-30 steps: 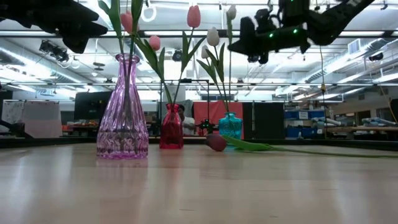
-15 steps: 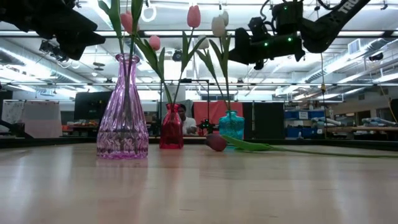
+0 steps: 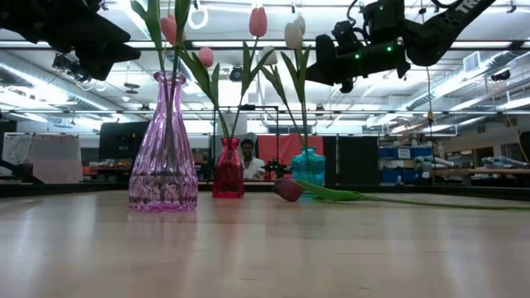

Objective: Sort flowers into vase by color
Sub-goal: Put the white flower into the blue vase

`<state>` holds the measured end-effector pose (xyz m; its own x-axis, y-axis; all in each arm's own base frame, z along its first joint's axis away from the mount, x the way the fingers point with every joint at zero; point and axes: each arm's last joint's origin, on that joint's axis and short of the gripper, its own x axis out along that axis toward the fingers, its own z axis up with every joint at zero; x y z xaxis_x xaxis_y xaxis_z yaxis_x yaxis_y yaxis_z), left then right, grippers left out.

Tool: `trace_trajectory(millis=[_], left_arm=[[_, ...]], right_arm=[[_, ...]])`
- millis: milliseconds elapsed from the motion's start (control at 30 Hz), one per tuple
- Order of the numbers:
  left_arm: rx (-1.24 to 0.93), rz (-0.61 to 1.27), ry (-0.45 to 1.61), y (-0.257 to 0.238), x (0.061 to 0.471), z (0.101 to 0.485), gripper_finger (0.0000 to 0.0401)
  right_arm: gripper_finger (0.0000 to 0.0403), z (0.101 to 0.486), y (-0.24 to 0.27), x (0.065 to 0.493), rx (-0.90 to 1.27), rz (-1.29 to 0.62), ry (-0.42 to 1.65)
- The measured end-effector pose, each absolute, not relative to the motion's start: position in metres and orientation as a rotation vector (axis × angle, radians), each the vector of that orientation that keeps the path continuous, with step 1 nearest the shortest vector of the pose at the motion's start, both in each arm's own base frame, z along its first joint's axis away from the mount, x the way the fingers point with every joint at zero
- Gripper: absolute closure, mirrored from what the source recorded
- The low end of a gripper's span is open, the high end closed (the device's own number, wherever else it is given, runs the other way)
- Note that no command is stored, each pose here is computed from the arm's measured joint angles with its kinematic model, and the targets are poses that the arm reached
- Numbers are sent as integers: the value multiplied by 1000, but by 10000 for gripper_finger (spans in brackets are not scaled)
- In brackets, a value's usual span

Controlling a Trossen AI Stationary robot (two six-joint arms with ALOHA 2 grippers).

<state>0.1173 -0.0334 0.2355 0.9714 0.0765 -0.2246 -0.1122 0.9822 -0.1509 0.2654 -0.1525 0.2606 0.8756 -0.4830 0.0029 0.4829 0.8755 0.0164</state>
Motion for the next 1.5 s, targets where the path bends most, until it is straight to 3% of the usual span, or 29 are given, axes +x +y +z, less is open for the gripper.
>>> trace_trajectory(millis=[700, 1500], left_arm=[[-159, 120, 214, -33, 117, 236, 220], [-128, 125, 225, -32, 117, 235, 220]], right_arm=[[395, 280, -135, 260, 59, -455, -74], [395, 246, -126, 255, 47, -467, 89]])
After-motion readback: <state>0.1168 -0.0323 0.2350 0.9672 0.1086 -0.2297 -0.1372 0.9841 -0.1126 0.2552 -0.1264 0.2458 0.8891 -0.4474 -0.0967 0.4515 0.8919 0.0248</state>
